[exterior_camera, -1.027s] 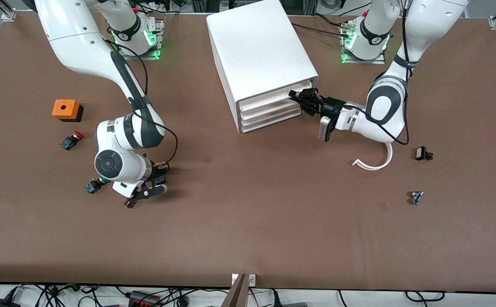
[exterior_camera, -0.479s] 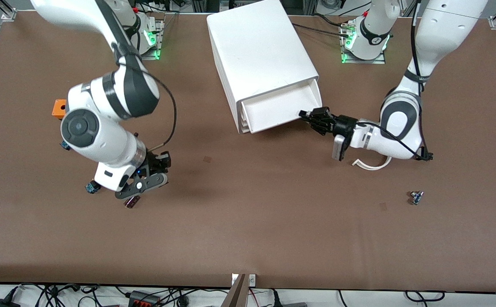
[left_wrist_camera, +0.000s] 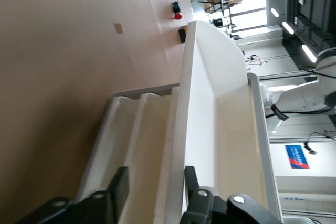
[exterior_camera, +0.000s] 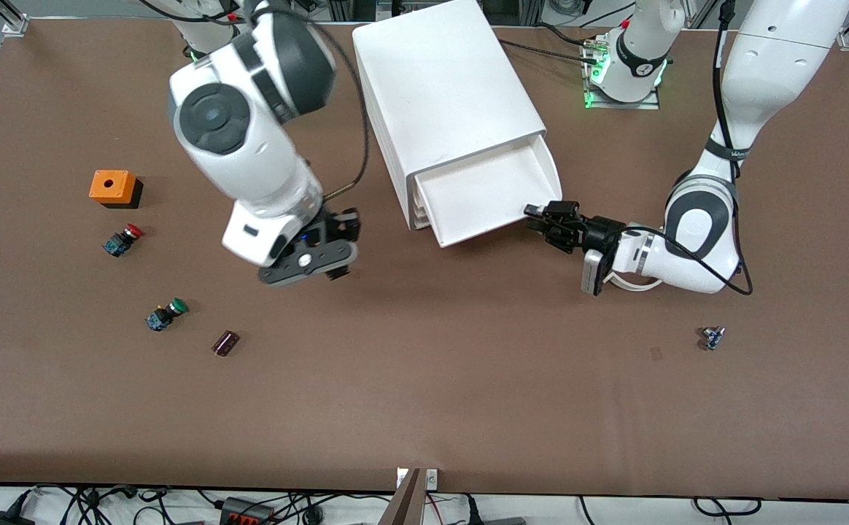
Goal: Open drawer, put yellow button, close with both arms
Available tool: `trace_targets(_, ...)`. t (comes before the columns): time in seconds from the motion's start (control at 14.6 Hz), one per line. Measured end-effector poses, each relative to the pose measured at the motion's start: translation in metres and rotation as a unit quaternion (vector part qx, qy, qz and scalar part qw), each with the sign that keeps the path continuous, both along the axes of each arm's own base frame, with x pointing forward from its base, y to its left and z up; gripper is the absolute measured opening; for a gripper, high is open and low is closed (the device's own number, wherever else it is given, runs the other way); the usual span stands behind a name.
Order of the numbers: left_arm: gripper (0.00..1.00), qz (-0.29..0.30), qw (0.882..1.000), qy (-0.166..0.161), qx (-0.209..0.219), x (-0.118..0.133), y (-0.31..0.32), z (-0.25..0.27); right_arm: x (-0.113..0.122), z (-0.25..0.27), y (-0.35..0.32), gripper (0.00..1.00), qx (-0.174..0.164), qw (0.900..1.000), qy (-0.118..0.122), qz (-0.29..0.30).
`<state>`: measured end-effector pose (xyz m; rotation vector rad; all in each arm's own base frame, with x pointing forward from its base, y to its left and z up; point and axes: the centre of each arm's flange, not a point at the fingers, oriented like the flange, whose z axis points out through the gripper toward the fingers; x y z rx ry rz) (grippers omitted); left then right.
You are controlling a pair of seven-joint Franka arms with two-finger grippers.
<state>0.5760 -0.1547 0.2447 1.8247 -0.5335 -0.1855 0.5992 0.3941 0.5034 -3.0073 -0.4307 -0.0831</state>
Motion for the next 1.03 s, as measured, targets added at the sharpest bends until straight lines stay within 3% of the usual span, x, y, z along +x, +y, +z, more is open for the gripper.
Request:
trace_targets(0.14, 0.73, -0.002, 1.0, 0.0, 0.024, 0.018, 0.015, 0.017, -0.024, 0.006, 0.042, 0.41, 0.009, 1.0, -0.004, -0.013)
trace_targets(0.34, 1.0, -0.031, 0.994, 0.037, 0.097, 0.04, 0.03, 0.065, -0.051, 0.003, 0.09, 0.41, 0.019, 1.0, -0.009, -0.014)
trace_targets(0.62, 1.0, -0.025, 0.972, 0.103, 0.211, 0.052, 0.038, 0.118, -0.075, -0.019, 0.137, 0.41, 0.034, 0.999, -0.018, -0.004)
trace_targets(0.75, 1.0, -0.01, 0.95, 0.131, 0.285, 0.048, 0.044, 0.138, -0.088, -0.041, 0.161, 0.41, 0.039, 0.999, -0.017, -0.015)
trace_targets(1.03, 1.0, 0.019, 0.883, 0.135, 0.45, 0.033, 0.059, 0.188, -0.1, -0.066, 0.182, 0.41, 0.036, 0.999, -0.006, -0.037)
